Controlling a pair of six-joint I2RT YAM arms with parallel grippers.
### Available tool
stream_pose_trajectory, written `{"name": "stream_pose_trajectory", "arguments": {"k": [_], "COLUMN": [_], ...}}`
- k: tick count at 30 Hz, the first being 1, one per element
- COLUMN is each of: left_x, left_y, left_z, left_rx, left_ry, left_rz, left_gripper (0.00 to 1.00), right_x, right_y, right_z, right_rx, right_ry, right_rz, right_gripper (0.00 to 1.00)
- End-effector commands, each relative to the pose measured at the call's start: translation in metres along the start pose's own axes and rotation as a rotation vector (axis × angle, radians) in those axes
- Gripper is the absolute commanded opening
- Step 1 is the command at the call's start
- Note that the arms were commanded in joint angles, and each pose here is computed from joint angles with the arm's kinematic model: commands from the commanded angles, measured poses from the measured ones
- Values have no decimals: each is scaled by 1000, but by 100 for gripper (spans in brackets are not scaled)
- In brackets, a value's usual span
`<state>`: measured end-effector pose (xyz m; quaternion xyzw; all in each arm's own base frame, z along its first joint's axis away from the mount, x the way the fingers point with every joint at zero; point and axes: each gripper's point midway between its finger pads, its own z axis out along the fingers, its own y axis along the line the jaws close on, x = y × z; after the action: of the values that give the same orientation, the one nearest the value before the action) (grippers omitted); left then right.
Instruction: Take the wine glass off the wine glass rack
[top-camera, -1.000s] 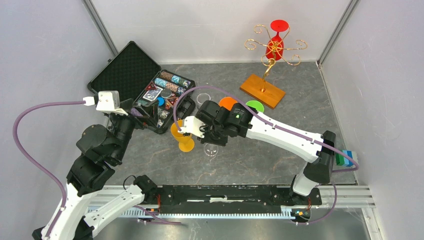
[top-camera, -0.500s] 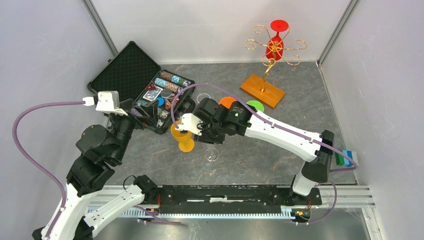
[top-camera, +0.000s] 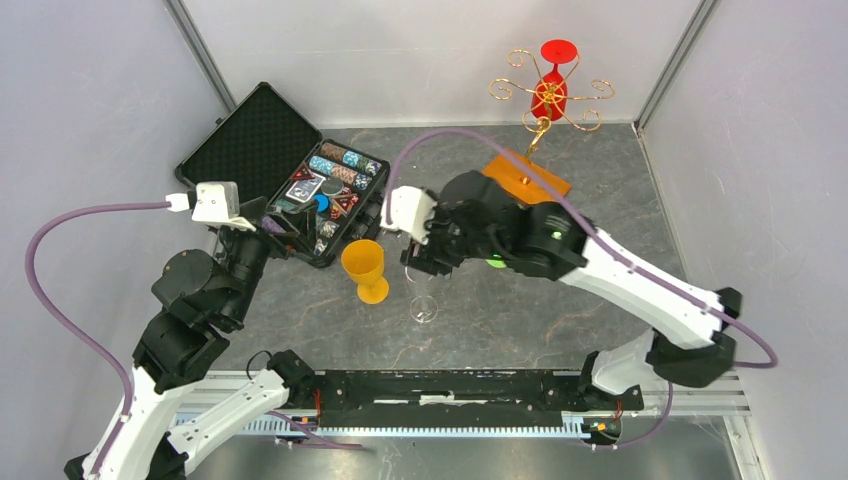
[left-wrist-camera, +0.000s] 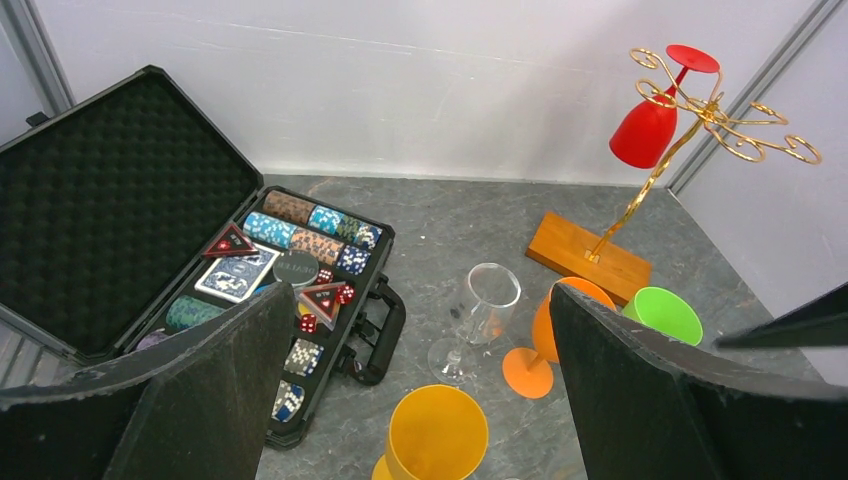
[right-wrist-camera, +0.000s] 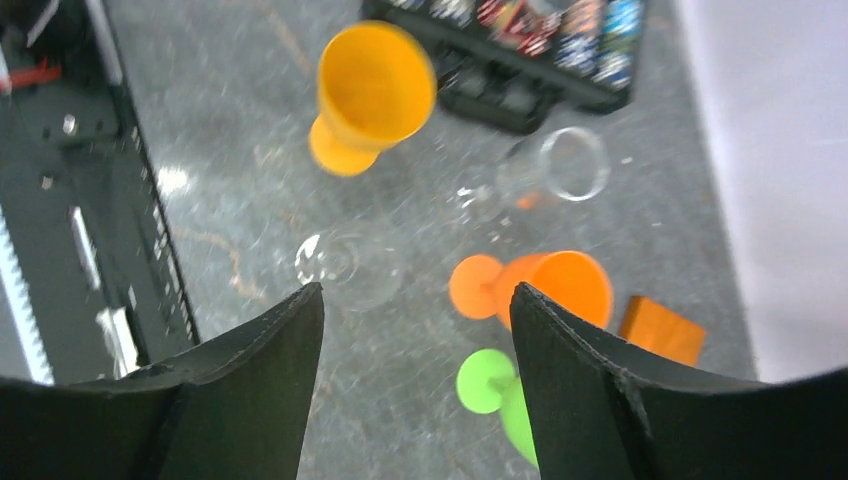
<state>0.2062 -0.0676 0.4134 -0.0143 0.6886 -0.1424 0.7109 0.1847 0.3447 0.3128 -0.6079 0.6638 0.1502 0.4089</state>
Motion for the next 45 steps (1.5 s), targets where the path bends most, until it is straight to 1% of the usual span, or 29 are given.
{"name": "stream_pose_trajectory", "arguments": {"k": [1,4,8,12,16,20,24,26,28,30,31,32,36,38,41,45], "left_x": [-3,2,6,9,14,19,24,27,30,34,36,38,43,44,45,47], "left_y": [-12,-20,-28,-37,-43,-48,-53,-55,-55,-57,-58,-59,-64,-65,-65,-66], "left_z": [5,8,11,13,15,18,20,22,23,26,27,28,31,33,34,37], "left_rx": [49,82,116,154,174,192,211,216,216,218,222,224,234,235,232,230], "left_ry": [-10,7,24,33,41,52,72,79,82,89,94,101,116,120,123,131], "left_rz": [-5,-6,-18,-40,-56,-61,-61,-62,-63,-67,-69,-68,-73,-73,-71,-65], "left_gripper": [100,100,100,100,100,100,100,100,100,100,100,100,100,100,100,100], "right_x": [-50,-57,-57,-31,-13,25,68,78,82,91,105,105,121,134,146,159], "right_y": [-66,-110,-173,-244,-287,-336,-379,-388,-391,-395,-401,-404,-413,-415,-419,-428], "right_z": [-60,-93,-136,-179,-197,-202,-195,-189,-179,-175,-182,-183,-189,-191,-187,-182], "right_rx": [300,448,640,854,899,914,834,757,723,735,769,777,869,931,967,1003], "right_ry": [-235,-305,-427,-513,-606,-680,-775,-847,-893,-922,-933,-965,-1045,-1048,-1051,-1051], "right_rz": [107,192,354,531,670,837,1013,1094,1142,1187,1220,1224,1265,1299,1334,1366], "right_gripper": [75,76,77,76,68,67,66,61,58,57,58,57,50,49,48,51]}}
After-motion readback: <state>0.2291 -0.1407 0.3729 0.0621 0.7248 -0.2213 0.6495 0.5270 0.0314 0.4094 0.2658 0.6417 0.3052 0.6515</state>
